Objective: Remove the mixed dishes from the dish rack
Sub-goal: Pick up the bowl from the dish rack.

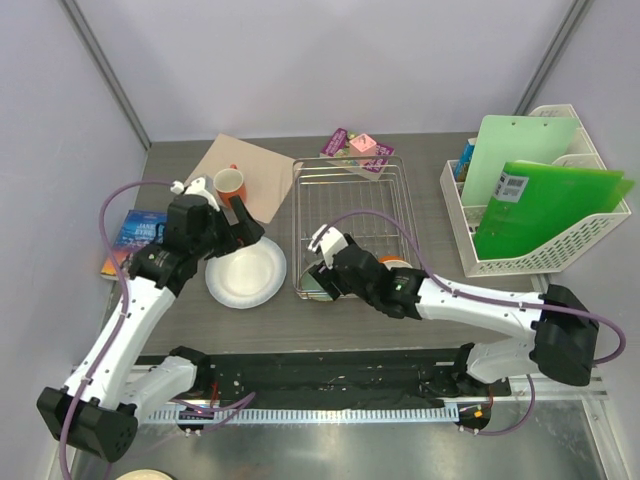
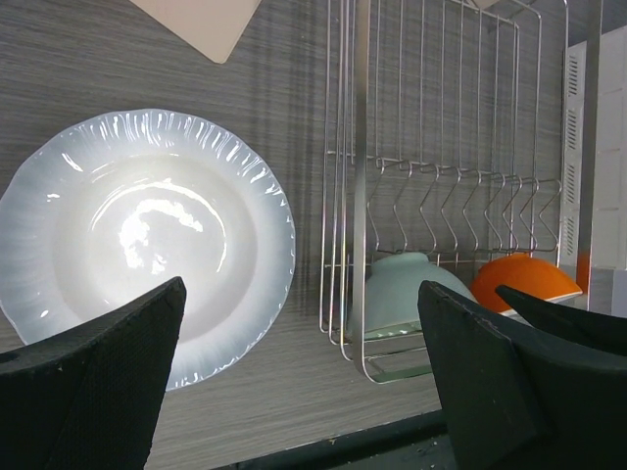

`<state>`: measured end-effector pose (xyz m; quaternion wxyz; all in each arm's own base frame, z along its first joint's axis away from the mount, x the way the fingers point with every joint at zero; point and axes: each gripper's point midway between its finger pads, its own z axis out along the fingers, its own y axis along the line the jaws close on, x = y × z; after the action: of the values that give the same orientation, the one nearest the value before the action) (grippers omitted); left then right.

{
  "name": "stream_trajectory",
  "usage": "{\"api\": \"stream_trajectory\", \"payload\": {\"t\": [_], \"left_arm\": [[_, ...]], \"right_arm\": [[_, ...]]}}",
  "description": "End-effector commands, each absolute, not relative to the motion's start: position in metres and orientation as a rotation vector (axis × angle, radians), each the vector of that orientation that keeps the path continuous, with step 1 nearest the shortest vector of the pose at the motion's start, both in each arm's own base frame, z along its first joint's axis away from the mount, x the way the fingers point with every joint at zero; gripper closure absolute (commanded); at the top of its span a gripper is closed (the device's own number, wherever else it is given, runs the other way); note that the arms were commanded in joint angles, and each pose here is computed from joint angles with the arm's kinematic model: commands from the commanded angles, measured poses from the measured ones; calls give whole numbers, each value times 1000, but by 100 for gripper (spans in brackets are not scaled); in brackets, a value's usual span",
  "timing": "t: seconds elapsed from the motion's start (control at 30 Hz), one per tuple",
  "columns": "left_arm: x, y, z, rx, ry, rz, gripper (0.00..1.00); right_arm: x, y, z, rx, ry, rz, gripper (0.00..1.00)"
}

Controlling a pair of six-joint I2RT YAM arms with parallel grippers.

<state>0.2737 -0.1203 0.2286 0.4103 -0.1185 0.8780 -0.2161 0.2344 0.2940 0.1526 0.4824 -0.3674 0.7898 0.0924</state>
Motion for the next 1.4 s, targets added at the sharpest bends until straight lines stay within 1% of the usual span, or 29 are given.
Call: {"api": "stream_trajectory", "payload": {"t": [0.0,0.1,0.23,0.3,0.37,0.53,0.63,0.67,0.73,0.77,0.87,0.93,1.17,1.37], "left_arm": [[277,-125,235,-263,2172,-575,0],[277,-125,232,-263,2182,-575,0],[278,-126,227,-269,2194,-575,0],[278,-126,223,-274,2202,-576,0],[278,-127,223,-275,2200,-583,0],[278,-129,217,-281,2212,-588,0],[279,-130,214,-285,2220,-595,0],[278,-131,213,-285,2224,-599,0],[278,-131,210,-287,2230,-600,0],[279,-131,210,-288,2230,-598,0],[279,-132,208,-289,2232,-600,0],[280,-132,206,-290,2236,-598,0],[282,-138,198,-294,2258,-631,0],[288,-161,187,-326,2264,-784,0]], "right_arm": [[240,311,153,-848,1900,290,29],[245,313,153,-828,1891,285,29],[254,310,143,-814,1909,256,33],[255,307,139,-813,1920,247,39],[257,301,136,-803,1926,229,42],[263,299,138,-778,1917,233,43],[264,299,129,-791,1936,227,52],[264,299,126,-795,1944,223,62],[263,300,124,-804,1948,227,73],[263,299,124,-799,1948,226,84],[262,296,130,-769,1952,231,96],[262,292,136,-761,1954,223,99],[262,286,169,-742,1918,221,99],[264,280,174,-766,1910,170,99]]}}
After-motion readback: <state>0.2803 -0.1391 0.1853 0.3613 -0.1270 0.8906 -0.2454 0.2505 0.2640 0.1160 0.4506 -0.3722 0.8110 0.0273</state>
